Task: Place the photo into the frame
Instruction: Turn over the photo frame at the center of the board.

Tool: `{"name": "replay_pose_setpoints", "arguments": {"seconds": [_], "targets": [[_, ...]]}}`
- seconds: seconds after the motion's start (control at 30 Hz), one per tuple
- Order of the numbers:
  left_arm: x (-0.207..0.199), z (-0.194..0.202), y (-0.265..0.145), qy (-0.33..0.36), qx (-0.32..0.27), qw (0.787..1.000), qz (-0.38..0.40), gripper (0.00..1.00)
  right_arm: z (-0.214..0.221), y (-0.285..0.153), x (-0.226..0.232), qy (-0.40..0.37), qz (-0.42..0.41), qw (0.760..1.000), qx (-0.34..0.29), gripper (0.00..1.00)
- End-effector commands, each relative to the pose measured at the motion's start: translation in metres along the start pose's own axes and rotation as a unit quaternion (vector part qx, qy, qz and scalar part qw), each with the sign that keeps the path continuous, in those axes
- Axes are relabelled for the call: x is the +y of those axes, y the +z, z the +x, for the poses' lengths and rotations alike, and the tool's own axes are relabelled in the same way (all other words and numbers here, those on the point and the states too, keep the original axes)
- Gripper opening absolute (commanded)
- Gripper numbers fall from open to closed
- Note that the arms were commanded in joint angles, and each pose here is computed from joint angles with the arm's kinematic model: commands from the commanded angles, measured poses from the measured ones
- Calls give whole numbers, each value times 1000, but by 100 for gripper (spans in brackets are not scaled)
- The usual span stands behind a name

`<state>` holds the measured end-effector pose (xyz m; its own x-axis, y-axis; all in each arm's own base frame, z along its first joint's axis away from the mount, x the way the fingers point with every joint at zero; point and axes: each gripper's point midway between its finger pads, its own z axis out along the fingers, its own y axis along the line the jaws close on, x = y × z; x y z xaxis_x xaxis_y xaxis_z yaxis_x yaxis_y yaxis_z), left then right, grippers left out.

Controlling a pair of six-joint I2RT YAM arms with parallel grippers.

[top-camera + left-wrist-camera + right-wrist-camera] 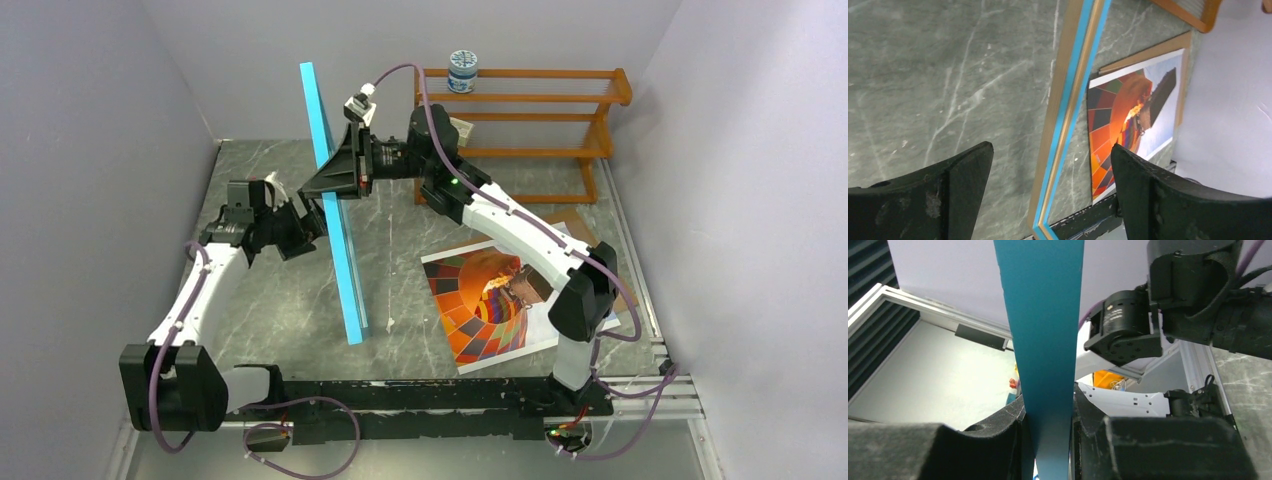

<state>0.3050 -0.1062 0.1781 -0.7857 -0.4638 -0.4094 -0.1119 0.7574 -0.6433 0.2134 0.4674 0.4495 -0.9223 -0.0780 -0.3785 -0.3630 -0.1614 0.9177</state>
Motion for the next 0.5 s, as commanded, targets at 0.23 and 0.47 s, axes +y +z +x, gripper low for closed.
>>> {"name": "replay_pose_setpoints", "arguments": {"seconds": [0.23, 0.47], "targets": [[-12, 3, 37, 3, 26, 995, 93, 93, 3, -17, 90, -65, -114, 991, -1, 12], [-17, -8, 41, 6, 23, 995, 94, 63, 8, -24, 86, -30, -122, 992, 1, 12]]}}
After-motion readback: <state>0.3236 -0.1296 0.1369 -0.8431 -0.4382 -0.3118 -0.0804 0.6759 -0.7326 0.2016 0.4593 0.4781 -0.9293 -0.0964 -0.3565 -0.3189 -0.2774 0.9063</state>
